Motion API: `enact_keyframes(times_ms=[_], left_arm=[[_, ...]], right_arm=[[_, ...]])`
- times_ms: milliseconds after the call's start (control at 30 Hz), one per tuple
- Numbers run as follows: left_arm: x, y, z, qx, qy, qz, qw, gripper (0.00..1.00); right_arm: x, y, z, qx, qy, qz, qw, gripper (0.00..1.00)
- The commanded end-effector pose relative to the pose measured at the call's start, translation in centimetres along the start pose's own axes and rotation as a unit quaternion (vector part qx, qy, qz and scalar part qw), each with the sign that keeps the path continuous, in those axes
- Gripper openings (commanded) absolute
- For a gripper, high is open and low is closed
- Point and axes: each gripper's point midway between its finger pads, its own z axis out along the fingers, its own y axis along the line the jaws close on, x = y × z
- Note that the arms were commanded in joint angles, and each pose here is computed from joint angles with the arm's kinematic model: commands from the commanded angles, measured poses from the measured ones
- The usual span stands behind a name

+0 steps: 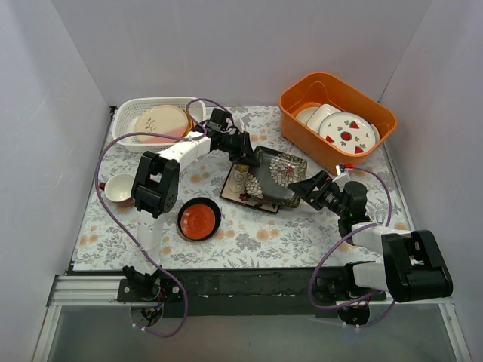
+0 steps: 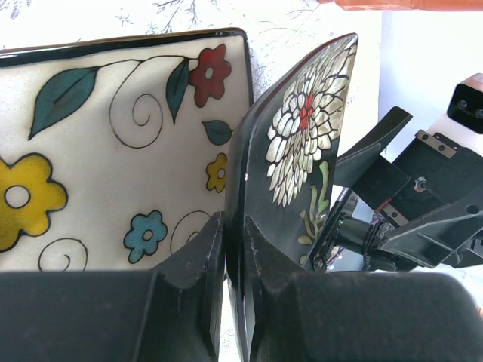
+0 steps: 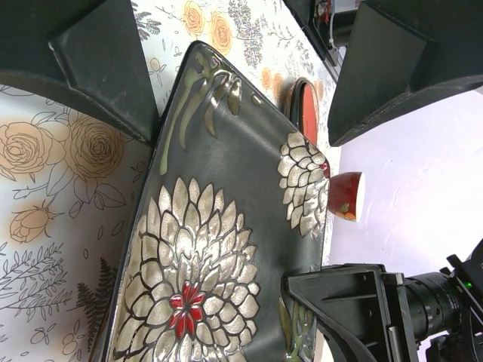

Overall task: Place the plates into the plastic bin on the countertop
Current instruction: Pick up the plate at the center of the board.

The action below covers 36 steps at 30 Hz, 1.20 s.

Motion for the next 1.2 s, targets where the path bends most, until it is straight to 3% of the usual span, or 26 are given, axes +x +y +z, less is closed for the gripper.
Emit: enact_keyframes(times_ms=[0, 767, 1167], left_arm=[[-1.5, -3.4, -2.5, 0.053, -0.018, 0.018, 0.998, 0.00], [-6.8, -0.6, -10.9, 0.069, -0.114, -0.020, 0.991, 0.00], [-7.6, -0.4, -12.9, 0.081, -0.132, -0.027, 0.988, 0.00]], right_arm=[[-1.4, 1.6, 0.3, -0.027, -0.020, -0.029, 0.999, 0.98], [-1.4, 1.4, -0.2, -0.019, -0.031, -0.025, 0.999, 0.98], [-1.4, 1.4, -0.4, -0.018, -0.035, -0.026, 0.999, 0.98]])
